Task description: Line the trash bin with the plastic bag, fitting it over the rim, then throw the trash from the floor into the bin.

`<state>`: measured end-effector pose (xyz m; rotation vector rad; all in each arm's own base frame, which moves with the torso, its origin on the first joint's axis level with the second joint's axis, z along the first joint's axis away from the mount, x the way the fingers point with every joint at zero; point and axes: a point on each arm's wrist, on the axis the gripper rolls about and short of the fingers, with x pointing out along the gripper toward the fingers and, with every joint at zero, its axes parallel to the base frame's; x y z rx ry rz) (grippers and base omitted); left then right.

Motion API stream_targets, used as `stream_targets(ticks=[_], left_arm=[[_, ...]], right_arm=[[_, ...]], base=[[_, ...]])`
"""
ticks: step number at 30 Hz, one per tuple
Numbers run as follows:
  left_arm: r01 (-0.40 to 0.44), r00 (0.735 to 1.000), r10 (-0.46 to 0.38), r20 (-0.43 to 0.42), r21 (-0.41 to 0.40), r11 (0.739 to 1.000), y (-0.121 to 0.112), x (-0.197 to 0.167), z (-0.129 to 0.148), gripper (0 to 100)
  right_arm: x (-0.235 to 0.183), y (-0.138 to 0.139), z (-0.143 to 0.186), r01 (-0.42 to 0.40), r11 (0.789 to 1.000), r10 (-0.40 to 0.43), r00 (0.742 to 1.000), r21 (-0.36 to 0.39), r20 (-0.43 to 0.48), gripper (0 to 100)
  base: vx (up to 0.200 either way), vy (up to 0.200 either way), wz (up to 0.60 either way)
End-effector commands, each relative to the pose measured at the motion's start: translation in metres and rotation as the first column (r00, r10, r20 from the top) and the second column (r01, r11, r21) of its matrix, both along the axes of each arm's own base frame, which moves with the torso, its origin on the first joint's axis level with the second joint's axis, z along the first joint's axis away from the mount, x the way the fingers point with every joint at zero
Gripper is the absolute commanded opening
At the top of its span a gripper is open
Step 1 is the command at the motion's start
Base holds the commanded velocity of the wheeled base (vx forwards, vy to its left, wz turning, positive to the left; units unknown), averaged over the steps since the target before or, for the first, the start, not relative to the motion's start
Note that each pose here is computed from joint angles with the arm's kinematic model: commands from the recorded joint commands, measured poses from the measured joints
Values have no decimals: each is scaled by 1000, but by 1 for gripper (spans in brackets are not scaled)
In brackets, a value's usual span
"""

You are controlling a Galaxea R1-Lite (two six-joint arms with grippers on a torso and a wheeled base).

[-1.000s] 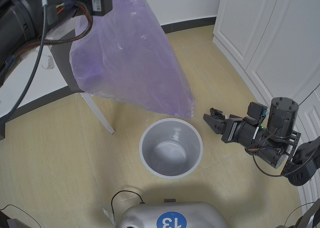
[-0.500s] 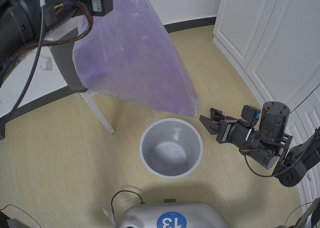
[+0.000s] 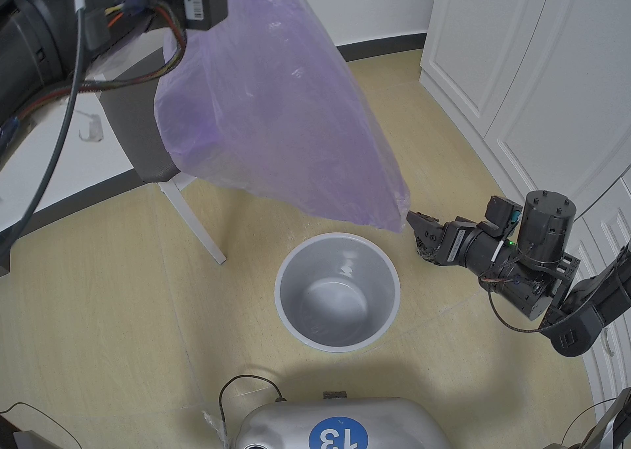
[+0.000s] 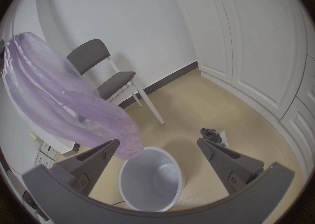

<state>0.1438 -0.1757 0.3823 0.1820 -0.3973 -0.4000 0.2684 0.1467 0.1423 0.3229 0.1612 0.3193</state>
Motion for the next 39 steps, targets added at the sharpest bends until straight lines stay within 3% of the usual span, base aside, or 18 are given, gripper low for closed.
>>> stream_targets(ticks=[1, 7, 8, 15, 22, 27, 29, 31, 39], left_arm=[[2, 1000, -2, 0, 2, 1000, 0, 0, 0, 0], [2, 1000, -2, -1, 3, 1000, -1, 1, -1, 0], [2, 1000, -2, -2, 4, 1000, -1, 0, -1, 0], [21, 1000, -21, -1, 3, 1000, -3, -3, -1, 0], [26, 1000, -26, 7, -9, 1000, -3, -4, 1, 0], [32, 999, -32, 10, -12, 999, -4, -5, 2, 0], [33, 999, -33, 11, -14, 999, -4, -5, 2, 0], [37, 999, -36, 12, -15, 999, -4, -6, 3, 0], [52, 999, -52, 18, -23, 998, -5, -10, 6, 0]], right_arm=[[3, -8, 5, 0, 1000, 0, 1000, 12, 13, 100], [-2, 3, -2, -59, 998, 60, 998, 29, -19, 100], [-3, 11, -6, -76, 995, 80, 996, 71, -46, 100], [3, 16, -16, -96, 991, 101, 994, 99, -49, 100], [5, 20, -22, -181, 943, 207, 976, 279, -68, 100], [6, 19, -26, -212, 916, 244, 968, 340, -53, 100], [4, 19, -35, -258, 890, 290, 957, 375, -30, 100], [4, 19, -41, -277, 882, 302, 953, 380, -6, 100], [7, 23, -56, -271, 890, 304, 952, 367, -33, 100]], base=[[0, 0, 0], [0, 0, 0], [0, 0, 0], [0, 0, 0], [0, 0, 0], [0, 0, 0], [0, 0, 0], [0, 0, 0], [0, 0, 0]])
